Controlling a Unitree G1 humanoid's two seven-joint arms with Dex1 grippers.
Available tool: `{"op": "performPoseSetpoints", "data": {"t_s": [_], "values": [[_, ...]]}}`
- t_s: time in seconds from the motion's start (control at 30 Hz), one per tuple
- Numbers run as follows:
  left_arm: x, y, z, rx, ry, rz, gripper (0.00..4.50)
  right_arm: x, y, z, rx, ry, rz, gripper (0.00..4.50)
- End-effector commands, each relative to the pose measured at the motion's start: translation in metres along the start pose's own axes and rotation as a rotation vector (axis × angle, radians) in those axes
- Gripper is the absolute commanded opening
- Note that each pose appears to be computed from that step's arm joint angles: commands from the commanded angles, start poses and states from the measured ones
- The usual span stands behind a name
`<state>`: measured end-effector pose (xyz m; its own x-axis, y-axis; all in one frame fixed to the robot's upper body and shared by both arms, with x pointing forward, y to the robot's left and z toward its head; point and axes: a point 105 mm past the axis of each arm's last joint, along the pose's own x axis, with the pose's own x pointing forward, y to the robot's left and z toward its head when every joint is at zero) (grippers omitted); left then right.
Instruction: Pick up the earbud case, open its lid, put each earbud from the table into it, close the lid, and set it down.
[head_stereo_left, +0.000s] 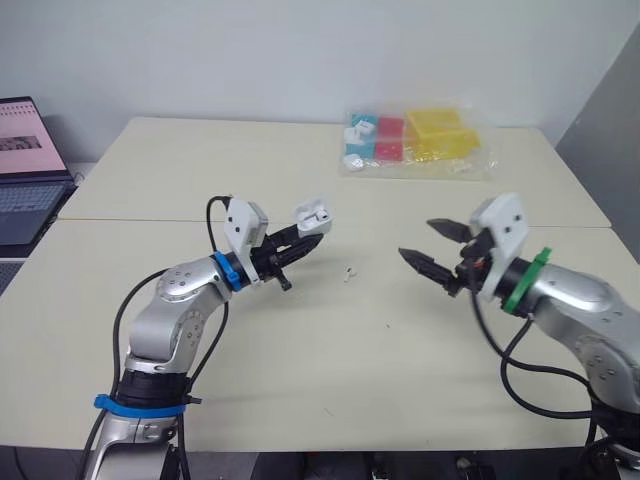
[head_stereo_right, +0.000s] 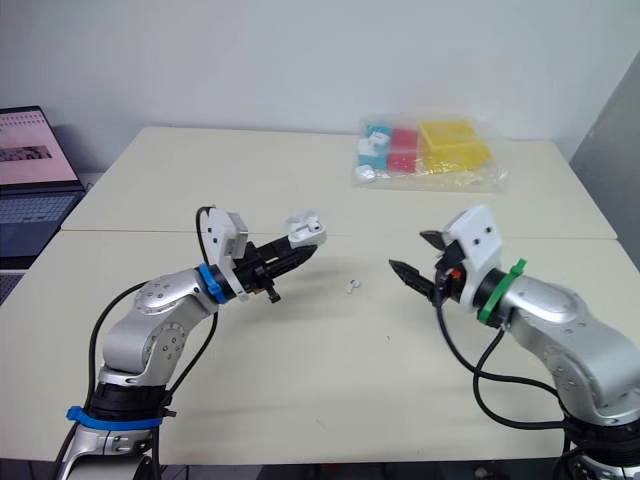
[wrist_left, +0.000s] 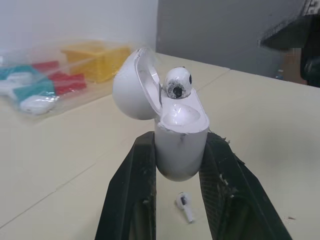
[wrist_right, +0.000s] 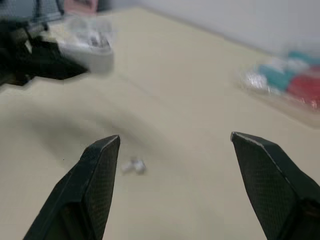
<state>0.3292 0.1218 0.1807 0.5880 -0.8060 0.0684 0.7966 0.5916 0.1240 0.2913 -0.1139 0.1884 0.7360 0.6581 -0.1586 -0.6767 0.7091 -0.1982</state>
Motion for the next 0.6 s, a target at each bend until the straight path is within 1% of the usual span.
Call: {"op": "performPoseSetpoints", "data": {"t_s": [0.03, 0.1, 0.23, 0.43, 0.53, 0.6], "values": [[-0.002, 0.002, 0.011, 0.046, -0.034, -0.005, 0.80, 0.021, 0.015, -0.016, -0.030, 0.034, -0.012, 3.70], [-0.002, 0.002, 0.011, 0.048, -0.032, -0.005, 0.80, 0.034, 0.024, -0.026, -0.038, 0.053, -0.012, 3.70], [-0.004, 0.002, 0.010, 0.054, -0.025, -0.008, 0.80, 0.057, 0.021, -0.038, 0.034, 0.064, -0.094, 3.70], [-0.003, 0.001, 0.010, 0.056, -0.025, -0.010, 0.80, 0.077, 0.015, -0.043, 0.095, 0.044, -0.143, 3.70], [-0.003, 0.000, 0.010, 0.056, -0.024, -0.009, 0.80, 0.086, 0.010, -0.047, 0.082, 0.054, -0.160, 3.70], [-0.002, -0.001, 0.010, 0.054, -0.025, -0.009, 0.80, 0.093, 0.013, -0.046, 0.068, 0.055, -0.149, 3.70]]}}
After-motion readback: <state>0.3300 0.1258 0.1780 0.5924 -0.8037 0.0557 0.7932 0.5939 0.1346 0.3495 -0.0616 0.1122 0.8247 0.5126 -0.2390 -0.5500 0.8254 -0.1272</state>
